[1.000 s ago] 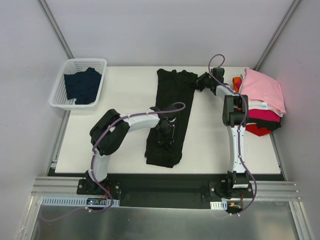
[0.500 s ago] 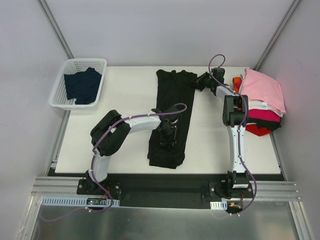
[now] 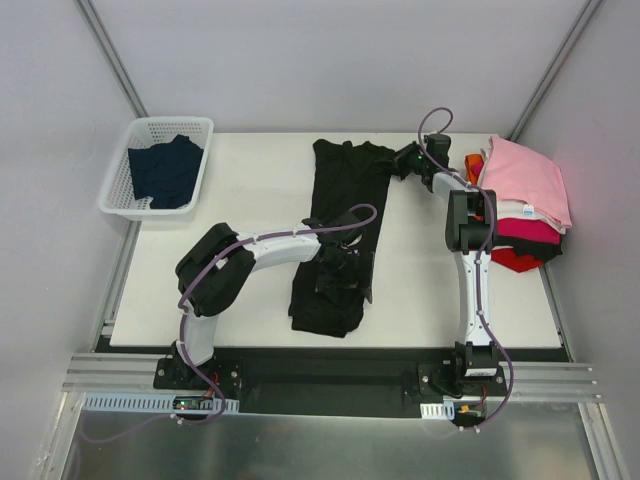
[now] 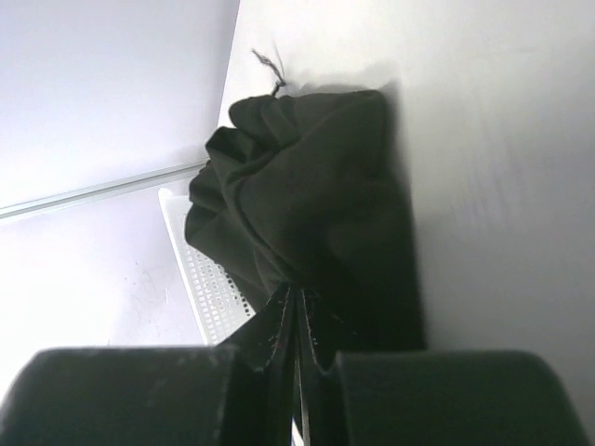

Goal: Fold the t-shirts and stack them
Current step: Rotate the tshirt 90 degrees

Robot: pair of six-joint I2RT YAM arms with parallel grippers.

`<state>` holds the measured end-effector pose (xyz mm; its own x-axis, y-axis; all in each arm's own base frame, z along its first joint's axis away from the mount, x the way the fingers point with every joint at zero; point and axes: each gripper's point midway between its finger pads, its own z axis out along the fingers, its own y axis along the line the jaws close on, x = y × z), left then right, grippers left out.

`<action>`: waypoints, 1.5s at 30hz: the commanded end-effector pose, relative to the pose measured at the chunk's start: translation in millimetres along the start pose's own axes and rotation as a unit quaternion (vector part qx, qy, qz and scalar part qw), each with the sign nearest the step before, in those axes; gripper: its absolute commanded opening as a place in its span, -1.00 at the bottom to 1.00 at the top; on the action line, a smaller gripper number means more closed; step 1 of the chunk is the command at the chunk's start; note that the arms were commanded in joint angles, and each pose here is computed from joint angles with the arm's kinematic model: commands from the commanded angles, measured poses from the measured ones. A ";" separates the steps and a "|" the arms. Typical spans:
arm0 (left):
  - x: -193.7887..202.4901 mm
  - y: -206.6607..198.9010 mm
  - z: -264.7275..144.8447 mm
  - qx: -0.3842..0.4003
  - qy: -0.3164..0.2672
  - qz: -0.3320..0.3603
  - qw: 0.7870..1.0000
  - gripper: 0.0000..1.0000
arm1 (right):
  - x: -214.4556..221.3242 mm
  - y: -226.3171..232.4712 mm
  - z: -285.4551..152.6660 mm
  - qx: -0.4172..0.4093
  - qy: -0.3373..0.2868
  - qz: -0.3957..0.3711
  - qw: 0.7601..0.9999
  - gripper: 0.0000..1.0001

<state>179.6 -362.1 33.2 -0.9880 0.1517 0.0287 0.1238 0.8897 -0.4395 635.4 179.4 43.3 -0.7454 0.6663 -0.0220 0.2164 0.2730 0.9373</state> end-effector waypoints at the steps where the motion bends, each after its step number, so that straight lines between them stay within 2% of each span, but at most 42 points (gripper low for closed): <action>1: 13.0 33.0 6.8 -0.063 0.013 -0.005 0.998 0.96 | -5.9 23.2 -6.2 -0.038 -0.005 -0.015 0.999 -0.94; 13: 9.6 25.2 4.1 -0.055 0.008 -0.001 0.998 0.89 | -6.3 47.3 -16.3 -0.059 -0.003 -0.026 0.998 -0.98; 16: 5.5 15.5 -3.4 -0.042 0.000 0.004 0.999 0.98 | -6.6 49.7 -17.7 -0.061 -0.002 -0.028 0.998 -0.98; 24: -6.9 -16.2 -26.1 -0.007 -0.020 0.004 1.000 0.99 | -5.0 49.4 -18.3 -0.064 0.000 -0.018 0.998 -0.98; 34: 1.6 -34.9 -22.6 -0.003 -0.020 0.023 1.000 0.98 | 0.8 50.7 -23.6 -0.078 0.014 -0.024 0.997 -0.98; 40: -4.2 -44.2 -30.6 0.001 -0.032 0.037 0.999 0.98 | 7.4 82.3 -40.2 -0.102 0.027 -0.044 0.993 -0.98; 43: -12.7 -51.5 -41.2 -0.001 -0.047 0.051 0.998 0.91 | 9.3 102.6 -55.8 -0.113 0.030 -0.054 0.992 -0.98; 45: -19.5 -52.9 -46.7 -0.011 -0.061 0.061 0.996 0.92 | 12.8 118.5 -71.4 -0.122 0.034 -0.061 0.990 -0.91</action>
<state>180.7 -388.8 73.4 -0.9801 0.1930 -0.0460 0.1935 0.8785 -0.4367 614.5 178.8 60.2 -0.7827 0.6210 0.0416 0.2038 0.1925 0.9599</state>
